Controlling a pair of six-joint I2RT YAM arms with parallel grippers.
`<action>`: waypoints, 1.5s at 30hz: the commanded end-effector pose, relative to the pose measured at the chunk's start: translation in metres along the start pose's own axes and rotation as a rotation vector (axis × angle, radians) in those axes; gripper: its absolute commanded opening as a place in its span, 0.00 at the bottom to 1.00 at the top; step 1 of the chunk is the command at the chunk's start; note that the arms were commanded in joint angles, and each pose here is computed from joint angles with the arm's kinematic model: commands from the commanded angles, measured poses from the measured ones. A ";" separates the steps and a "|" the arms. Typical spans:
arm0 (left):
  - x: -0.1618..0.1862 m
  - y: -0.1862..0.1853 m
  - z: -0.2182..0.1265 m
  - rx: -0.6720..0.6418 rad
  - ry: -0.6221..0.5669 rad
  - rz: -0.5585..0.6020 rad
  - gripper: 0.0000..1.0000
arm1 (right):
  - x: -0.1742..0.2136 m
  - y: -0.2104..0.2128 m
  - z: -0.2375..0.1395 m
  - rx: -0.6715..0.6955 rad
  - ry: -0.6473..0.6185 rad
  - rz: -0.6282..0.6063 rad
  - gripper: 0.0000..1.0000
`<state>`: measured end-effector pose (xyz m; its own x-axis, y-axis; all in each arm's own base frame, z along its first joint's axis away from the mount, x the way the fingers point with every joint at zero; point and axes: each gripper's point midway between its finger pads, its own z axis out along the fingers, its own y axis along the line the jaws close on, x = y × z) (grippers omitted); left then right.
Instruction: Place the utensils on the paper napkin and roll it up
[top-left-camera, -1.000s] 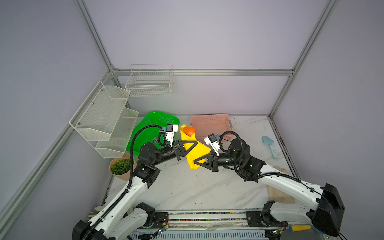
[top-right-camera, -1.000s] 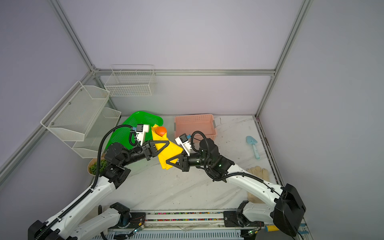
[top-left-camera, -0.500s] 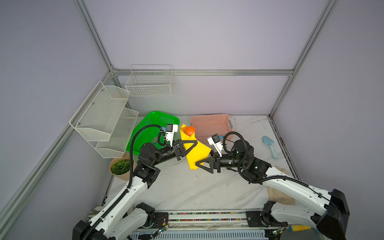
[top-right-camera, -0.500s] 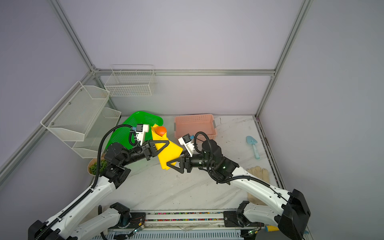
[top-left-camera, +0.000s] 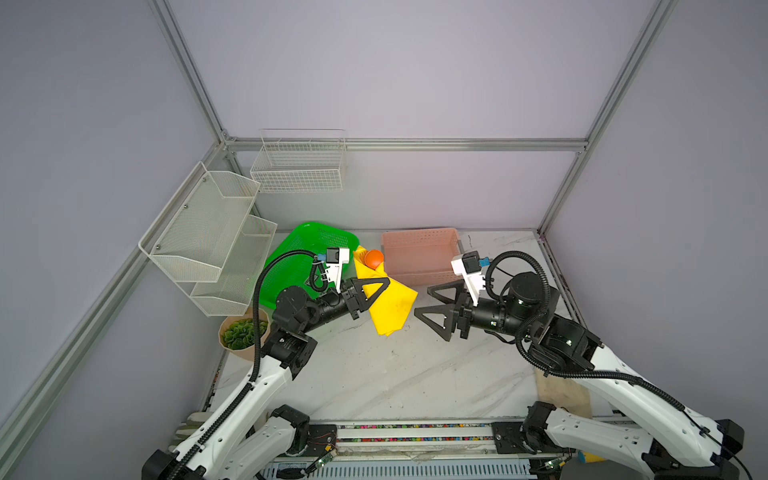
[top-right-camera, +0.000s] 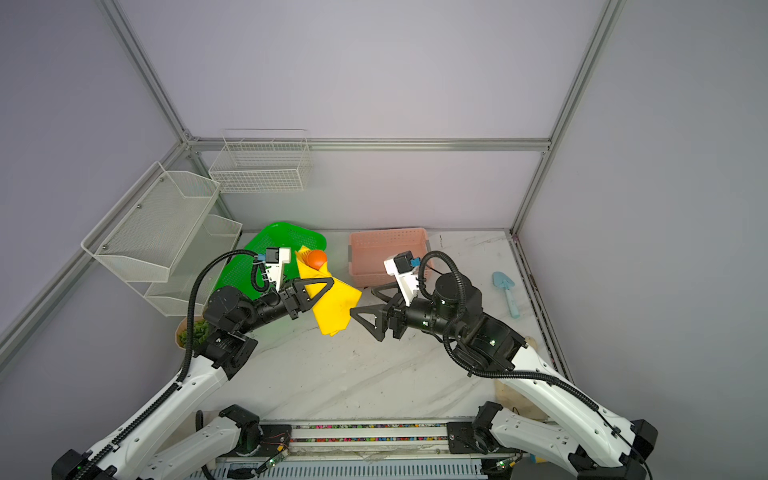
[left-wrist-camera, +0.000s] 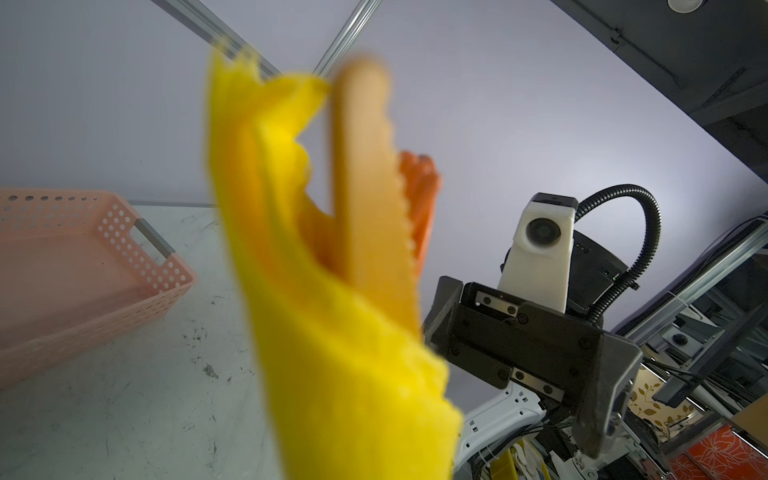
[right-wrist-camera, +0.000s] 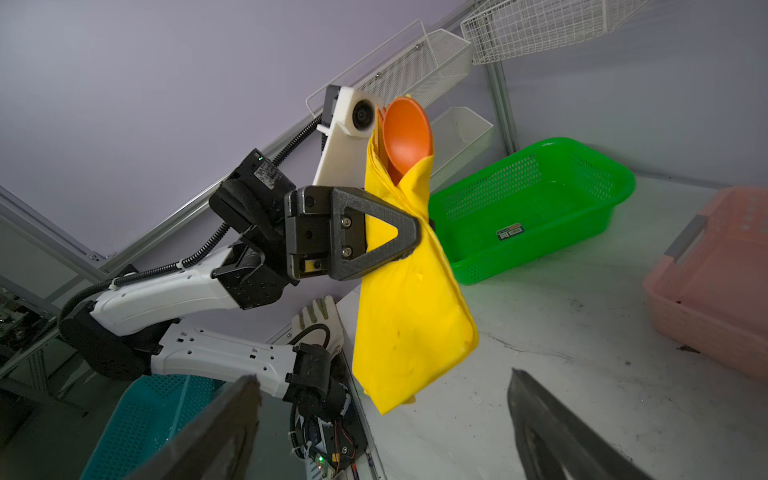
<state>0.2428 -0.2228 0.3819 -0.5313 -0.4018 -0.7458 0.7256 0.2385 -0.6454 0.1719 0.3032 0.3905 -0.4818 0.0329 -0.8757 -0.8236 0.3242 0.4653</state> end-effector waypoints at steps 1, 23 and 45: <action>-0.037 -0.040 -0.005 0.059 -0.085 0.114 0.02 | 0.007 0.010 0.010 -0.039 0.053 -0.035 0.95; -0.039 -0.032 -0.007 0.003 -0.103 0.140 0.02 | -0.007 0.029 0.032 -0.024 0.094 -0.093 0.94; -0.036 -0.041 -0.005 0.094 -0.098 0.098 0.02 | 0.023 0.023 0.077 -0.124 0.141 -0.082 0.91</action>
<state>0.2423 -0.2181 0.3908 -0.4930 -0.4297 -0.7565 0.7395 0.2511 -0.6245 0.1681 0.3785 0.3660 -0.4758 -0.1325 -0.8695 -0.8659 0.2440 0.4367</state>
